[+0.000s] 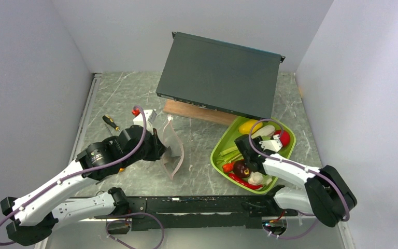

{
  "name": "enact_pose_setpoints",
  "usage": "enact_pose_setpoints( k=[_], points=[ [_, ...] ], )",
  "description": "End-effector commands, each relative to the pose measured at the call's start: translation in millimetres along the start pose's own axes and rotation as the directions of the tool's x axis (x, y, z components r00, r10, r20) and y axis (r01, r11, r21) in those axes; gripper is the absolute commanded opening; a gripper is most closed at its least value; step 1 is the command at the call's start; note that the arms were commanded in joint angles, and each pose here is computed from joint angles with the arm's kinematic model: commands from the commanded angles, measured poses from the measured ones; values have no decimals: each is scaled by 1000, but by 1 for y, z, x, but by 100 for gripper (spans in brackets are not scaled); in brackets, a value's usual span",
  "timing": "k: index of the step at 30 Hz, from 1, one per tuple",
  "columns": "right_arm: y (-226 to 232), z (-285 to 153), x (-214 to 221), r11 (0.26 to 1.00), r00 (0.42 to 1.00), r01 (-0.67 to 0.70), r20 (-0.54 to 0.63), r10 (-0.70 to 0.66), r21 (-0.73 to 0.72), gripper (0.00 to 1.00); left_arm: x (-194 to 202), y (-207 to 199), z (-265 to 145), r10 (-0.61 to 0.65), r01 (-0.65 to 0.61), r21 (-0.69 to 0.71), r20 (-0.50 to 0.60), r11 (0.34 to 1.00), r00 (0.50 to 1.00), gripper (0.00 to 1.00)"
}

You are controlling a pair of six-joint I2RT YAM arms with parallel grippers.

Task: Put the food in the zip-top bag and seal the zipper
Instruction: Pick up the fake vegetable from the bin.

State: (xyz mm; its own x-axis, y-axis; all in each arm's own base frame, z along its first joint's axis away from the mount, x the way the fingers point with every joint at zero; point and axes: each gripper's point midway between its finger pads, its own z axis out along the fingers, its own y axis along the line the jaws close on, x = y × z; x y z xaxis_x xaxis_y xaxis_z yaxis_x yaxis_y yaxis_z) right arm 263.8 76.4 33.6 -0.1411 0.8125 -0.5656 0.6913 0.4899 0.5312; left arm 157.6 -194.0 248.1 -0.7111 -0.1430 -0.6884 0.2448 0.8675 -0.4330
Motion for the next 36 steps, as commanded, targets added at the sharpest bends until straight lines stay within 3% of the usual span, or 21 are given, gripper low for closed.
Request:
enact_pose_setpoints(
  k=[1, 4, 18, 30, 36],
  points=[
    [-20, -10, -13, 997, 998, 70, 9, -70, 15, 29, -6, -6, -1, -18, 18, 20, 17, 1000, 1000, 0],
    [-4, -22, -30, 998, 999, 24, 42, -22, -59, 21, -5, -5, -1, -17, 17, 21, 16, 1000, 1000, 0],
    [29, -62, -75, 982, 995, -48, 83, 64, -182, 0, -5, -8, 1, -12, 12, 25, 9, 1000, 1000, 0],
    [30, -119, -111, 970, 992, -117, 10, 122, -215, 0, -8, -10, 2, -5, 5, 29, 16, 1000, 1000, 0],
    [22, -144, -148, 964, 991, 61, 134, -27, -257, 0, -9, -5, 2, -29, 29, 7, 34, 1000, 999, 0]
  ],
)
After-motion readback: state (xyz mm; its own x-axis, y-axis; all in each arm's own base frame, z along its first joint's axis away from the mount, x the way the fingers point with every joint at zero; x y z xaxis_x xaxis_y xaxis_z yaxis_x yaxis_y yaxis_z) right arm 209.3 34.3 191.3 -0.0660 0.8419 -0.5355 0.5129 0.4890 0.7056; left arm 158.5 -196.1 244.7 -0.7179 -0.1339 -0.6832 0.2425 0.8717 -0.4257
